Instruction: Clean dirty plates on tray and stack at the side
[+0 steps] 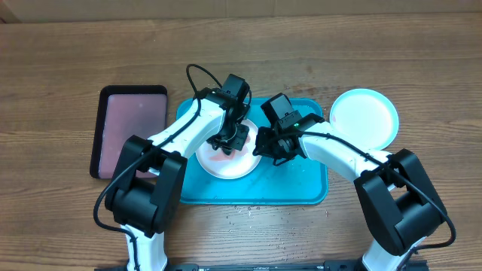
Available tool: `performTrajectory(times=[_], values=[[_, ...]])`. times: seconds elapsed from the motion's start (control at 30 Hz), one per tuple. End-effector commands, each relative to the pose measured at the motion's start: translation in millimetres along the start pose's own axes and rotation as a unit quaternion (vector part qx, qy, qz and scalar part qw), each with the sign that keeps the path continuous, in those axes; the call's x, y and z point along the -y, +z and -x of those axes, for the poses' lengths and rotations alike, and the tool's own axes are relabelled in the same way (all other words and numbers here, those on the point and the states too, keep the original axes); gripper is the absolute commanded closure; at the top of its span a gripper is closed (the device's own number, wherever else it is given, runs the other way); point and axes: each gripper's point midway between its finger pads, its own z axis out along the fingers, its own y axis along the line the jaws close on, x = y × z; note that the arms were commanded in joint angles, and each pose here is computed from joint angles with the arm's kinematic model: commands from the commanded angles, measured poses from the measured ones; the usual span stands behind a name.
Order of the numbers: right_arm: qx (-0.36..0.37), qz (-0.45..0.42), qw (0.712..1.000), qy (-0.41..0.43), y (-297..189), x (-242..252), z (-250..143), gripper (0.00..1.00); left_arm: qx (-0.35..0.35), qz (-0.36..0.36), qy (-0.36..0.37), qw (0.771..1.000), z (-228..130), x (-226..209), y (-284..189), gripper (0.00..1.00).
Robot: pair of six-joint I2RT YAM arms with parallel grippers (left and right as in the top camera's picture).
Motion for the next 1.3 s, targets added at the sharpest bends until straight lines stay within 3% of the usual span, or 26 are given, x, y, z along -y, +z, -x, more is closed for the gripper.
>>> performTrajectory(times=[0.0, 0.57, 0.9, 1.27], values=[[0.004, -0.004, 1.000, 0.003, -0.3, 2.2, 1.5, 0.96, 0.027, 0.082, -0.052, 0.995, -0.5, -46.9, -27.3, 0.96], [0.033, -0.016, 0.998, -0.049, -16.1, -8.0, 21.8, 0.96, 0.164, 0.001, -0.161, 0.973, 4.6, -123.1, -131.9, 0.96], [0.131, -0.112, 0.979, -0.106, -79.0, -10.6, 53.9, 0.96, 0.176, -0.019, -0.210, 0.961, -15.9, -183.1, -126.6, 0.96], [0.286, -0.245, 0.908, -0.183, -147.7, -19.1, 64.5, 0.96, 0.154, 0.044, -0.251, 0.954, -36.1, -227.4, -77.4, 0.96]])
